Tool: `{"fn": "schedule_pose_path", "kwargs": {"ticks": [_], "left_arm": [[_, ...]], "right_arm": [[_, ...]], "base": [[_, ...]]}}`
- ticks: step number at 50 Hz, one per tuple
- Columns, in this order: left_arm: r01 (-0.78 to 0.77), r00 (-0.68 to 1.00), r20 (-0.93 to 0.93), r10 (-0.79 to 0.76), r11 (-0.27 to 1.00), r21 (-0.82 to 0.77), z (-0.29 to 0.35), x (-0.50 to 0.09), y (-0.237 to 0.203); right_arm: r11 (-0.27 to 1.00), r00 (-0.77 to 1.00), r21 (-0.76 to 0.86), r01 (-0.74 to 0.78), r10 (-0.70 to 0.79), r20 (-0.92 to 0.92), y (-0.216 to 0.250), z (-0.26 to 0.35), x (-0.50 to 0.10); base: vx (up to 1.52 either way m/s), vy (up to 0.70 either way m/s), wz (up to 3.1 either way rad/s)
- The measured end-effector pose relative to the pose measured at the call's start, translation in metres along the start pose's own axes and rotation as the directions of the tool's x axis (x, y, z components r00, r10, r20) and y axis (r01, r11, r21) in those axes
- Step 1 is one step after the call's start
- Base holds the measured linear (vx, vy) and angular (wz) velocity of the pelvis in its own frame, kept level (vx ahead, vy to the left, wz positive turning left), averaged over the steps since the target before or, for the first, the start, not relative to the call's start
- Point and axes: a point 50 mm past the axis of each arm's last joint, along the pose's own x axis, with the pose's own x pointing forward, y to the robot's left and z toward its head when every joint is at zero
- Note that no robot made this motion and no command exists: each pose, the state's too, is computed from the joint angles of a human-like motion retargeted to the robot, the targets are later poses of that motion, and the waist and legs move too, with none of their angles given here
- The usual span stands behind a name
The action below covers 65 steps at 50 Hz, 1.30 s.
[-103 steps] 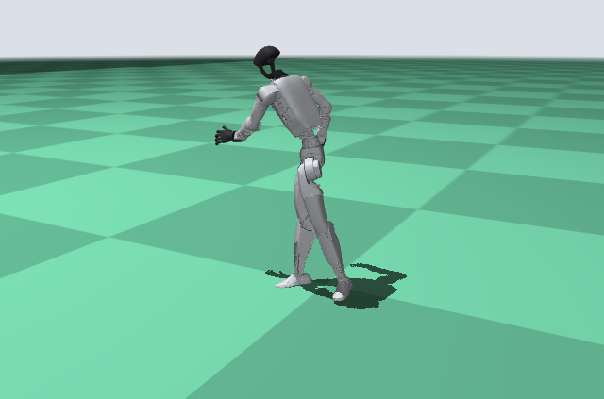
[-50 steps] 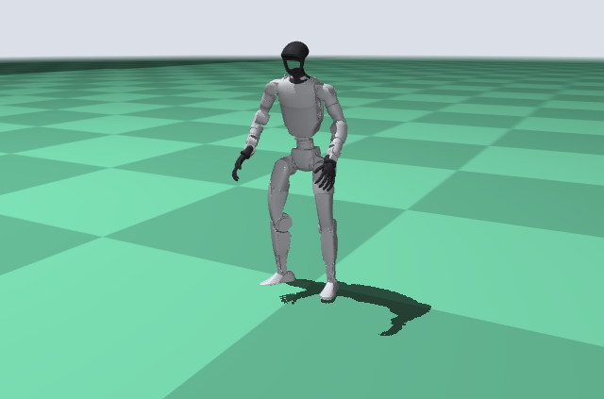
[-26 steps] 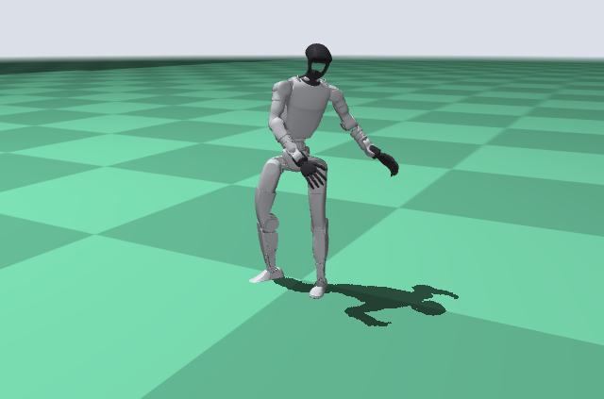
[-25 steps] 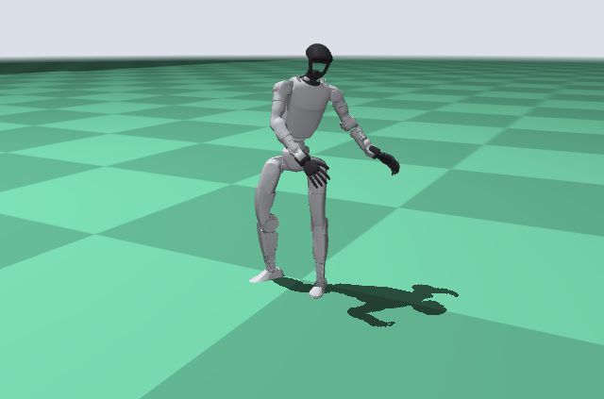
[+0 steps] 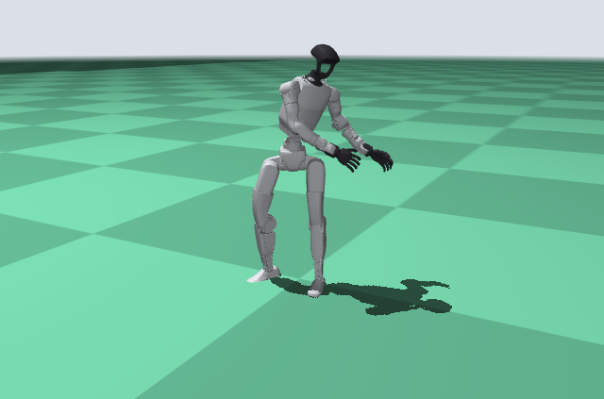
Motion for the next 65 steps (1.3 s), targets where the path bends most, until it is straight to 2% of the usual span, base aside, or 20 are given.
{"fn": "schedule_pose_path", "kwargs": {"ticks": [3,6,9,13,17,20,25,33,38,42,45,52,55,58,61,65], "left_arm": [[-0.171,0.985,-0.039,0.169,0.984,-0.048,0.006,0.001,-0.018],[-0.188,0.982,-0.025,0.187,0.966,-0.180,0.020,-0.006,-0.044],[-0.069,0.994,0.069,0.090,0.962,-0.262,0.034,-0.022,-0.071],[0.163,0.972,0.213,-0.101,0.941,-0.296,0.049,-0.055,-0.105],[0.344,0.927,0.282,-0.248,0.863,-0.371,0.060,-0.090,-0.136],[0.411,0.907,0.291,-0.305,0.789,-0.456,0.068,-0.110,-0.155],[0.451,0.892,0.289,-0.348,0.739,-0.501,0.073,-0.124,-0.171],[0.520,0.849,0.332,-0.411,0.761,-0.388,0.070,-0.127,-0.172],[0.490,0.860,0.341,-0.379,0.799,-0.348,0.061,-0.124,-0.161],[0.441,0.895,0.257,-0.366,0.819,-0.367,0.039,-0.119,-0.148],[0.418,0.909,0.161,-0.385,0.843,-0.339,0.011,-0.116,-0.137],[0.492,0.837,-0.155,-0.524,0.847,-0.202,-0.070,-0.121,-0.112],[0.504,0.794,-0.283,-0.538,0.843,-0.187,-0.096,-0.122,-0.102],[0.452,0.794,-0.365,-0.487,0.873,-0.183,-0.111,-0.120,-0.092],[0.357,0.826,-0.401,-0.397,0.918,-0.173,-0.117,-0.116,-0.082],[0.222,0.871,-0.417,-0.258,0.966,-0.134,-0.121,-0.111,-0.067]], "right_arm": [[0.996,0.997,0.044,0.076,-0.076,-0.007,0.005,0.005,0.005],[0.989,0.993,0.083,0.119,-0.119,-0.008,0.009,0.014,0.010],[0.980,0.990,0.145,0.140,-0.142,0.003,0.013,0.024,0.015],[0.944,0.987,0.295,0.147,-0.159,0.016,0.016,0.038,0.019],[0.877,0.985,0.458,0.148,-0.172,0.011,0.018,0.047,0.020],[0.834,0.980,0.523,0.177,-0.200,-0.013,0.017,0.047,0.018],[0.832,0.967,0.498,0.245,-0.248,-0.062,0.010,0.032,0.012],[0.866,0.959,0.419,0.273,-0.282,-0.042,0.001,0.026,0.011],[0.888,0.935,0.317,0.334,-0.354,0.004,-0.010,0.034,0.015],[0.869,0.919,0.337,0.362,-0.394,0.029,-0.021,0.044,0.017],[0.881,0.930,0.370,0.294,-0.353,0.103,-0.026,0.058,0.018],[0.936,0.936,0.337,-0.101,-0.025,0.351,-0.019,0.098,0.014],[0.923,0.933,0.341,-0.177,0.047,0.356,-0.022,0.098,0.016],[0.941,0.964,0.333,-0.064,-0.028,0.264,-0.043,0.081,0.020],[0.933,0.958,0.275,0.233,-0.268,0.097,-0.079,0.054,0.021],[0.737,0.749,0.132,0.662,-0.653,-0.114,-0.127,0.020,0.009]], "base": [[-0.01,-0.01,0.14],[0.00,0.00,0.00],[0.00,0.00,0.00],[0.00,0.00,0.00],[0.00,0.00,0.00],[0.00,0.00,0.00],[0.00,0.00,0.00],[0.00,0.00,0.00],[0.00,0.00,0.00],[0.00,0.00,0.00],[0.00,0.00,0.00],[0.00,0.00,0.00],[0.00,0.00,0.00],[0.02,0.00,0.21],[0.02,-0.01,0.27],[0.02,0.00,0.18]]}}
